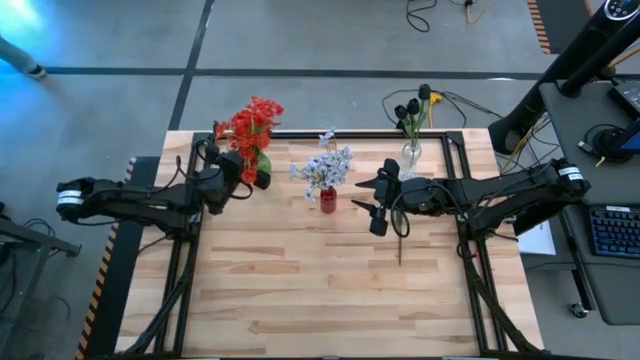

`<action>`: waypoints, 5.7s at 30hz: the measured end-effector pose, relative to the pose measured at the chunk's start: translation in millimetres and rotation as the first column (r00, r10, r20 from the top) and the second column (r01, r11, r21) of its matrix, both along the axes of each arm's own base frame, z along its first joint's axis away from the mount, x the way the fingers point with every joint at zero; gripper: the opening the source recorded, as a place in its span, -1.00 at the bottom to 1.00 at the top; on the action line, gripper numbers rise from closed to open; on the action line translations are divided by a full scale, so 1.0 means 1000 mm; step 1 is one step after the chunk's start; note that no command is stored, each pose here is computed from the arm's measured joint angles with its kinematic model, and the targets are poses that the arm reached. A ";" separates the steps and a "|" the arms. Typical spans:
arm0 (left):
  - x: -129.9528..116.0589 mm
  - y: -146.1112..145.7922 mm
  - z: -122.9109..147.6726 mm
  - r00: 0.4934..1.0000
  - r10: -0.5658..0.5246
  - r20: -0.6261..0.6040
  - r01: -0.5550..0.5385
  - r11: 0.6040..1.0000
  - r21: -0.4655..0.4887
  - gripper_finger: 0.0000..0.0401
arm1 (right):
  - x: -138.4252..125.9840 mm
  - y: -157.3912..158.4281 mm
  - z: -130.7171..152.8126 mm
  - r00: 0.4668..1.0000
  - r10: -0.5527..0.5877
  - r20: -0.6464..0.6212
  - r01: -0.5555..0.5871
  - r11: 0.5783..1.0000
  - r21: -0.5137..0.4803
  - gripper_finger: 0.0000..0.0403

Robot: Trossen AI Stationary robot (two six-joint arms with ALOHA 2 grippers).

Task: Sort flowers into vase by color
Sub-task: Put the red flowers into the green vase, then put the white flowers into the red vase

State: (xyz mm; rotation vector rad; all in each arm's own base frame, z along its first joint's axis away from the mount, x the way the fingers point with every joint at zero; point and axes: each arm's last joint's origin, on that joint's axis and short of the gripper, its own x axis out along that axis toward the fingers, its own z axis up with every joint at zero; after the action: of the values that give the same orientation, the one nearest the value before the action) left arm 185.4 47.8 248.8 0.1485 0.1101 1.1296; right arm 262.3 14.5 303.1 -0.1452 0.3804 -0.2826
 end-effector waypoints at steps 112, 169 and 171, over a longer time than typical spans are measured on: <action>-0.006 -0.008 -0.031 0.995 0.016 -0.100 -0.027 0.993 -0.111 0.67 | -0.001 0.000 -0.002 1.000 -0.016 -0.008 0.016 0.999 0.047 0.00; -0.043 -0.052 0.035 0.904 -0.383 -0.189 0.166 0.723 -0.671 0.67 | -0.047 -0.004 -0.048 0.753 -0.397 -0.525 0.637 0.640 0.430 0.00; -0.044 -0.053 0.043 0.903 -0.388 -0.183 0.175 0.723 -0.668 0.67 | -0.051 -0.004 -0.050 0.722 -0.406 -0.560 0.671 0.607 0.426 0.00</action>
State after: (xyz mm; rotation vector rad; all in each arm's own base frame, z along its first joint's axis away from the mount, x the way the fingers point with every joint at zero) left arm 141.3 -4.9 291.6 -0.2694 0.7329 0.6931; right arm 211.1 10.4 252.8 0.5923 0.9336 -0.7476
